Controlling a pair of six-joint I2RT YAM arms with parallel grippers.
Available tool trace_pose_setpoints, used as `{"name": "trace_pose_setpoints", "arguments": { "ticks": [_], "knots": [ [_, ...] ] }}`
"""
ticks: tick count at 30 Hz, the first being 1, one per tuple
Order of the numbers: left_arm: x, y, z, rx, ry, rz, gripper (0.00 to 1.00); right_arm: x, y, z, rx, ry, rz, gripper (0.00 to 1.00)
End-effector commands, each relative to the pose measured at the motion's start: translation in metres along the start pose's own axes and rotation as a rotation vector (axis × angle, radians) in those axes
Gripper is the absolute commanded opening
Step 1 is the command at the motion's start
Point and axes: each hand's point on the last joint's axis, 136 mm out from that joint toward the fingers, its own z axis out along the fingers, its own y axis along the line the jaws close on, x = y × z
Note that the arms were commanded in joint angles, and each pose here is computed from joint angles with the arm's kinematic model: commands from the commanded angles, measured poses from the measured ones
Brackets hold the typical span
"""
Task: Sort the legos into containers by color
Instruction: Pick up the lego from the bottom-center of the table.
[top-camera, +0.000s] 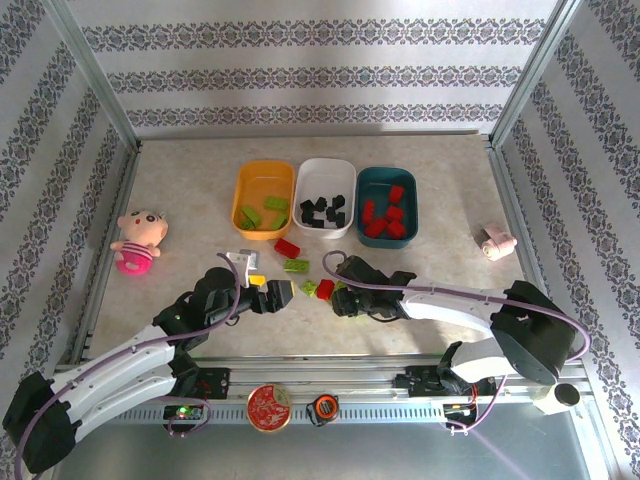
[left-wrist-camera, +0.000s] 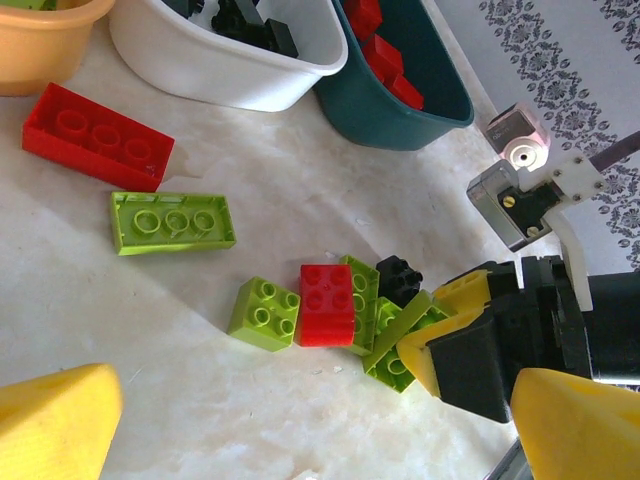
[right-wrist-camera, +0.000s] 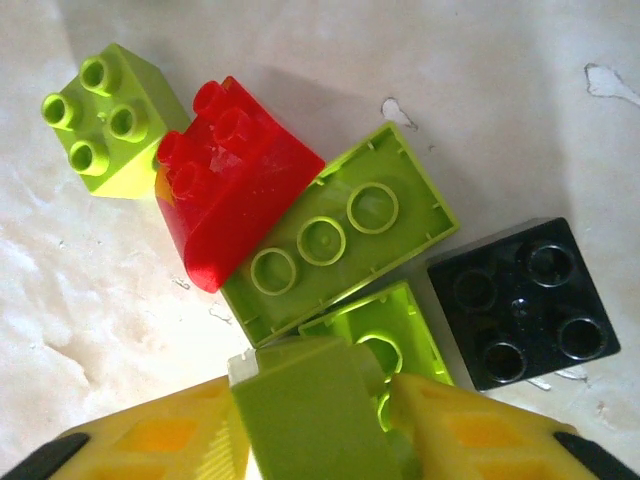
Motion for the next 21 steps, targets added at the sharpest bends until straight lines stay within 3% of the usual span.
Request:
{"name": "trace_pose_setpoints", "arguments": {
  "ticks": [1, 12, 21],
  "knots": [
    [0.003, 0.006, -0.002, -0.016, -0.001, -0.019, 1.0, -0.007, 0.005, -0.005, -0.015, -0.019, -0.014, 0.36],
    [-0.016, 0.005, -0.012, -0.073, -0.035, 0.013, 1.0, -0.014, 0.012, -0.04, -0.075, -0.081, -0.038, 0.2],
    [-0.03, 0.018, -0.039, -0.152, -0.136, 0.013, 1.0, -0.089, 0.066, -0.063, -0.205, -0.215, -0.111, 0.22]
  ]
}}
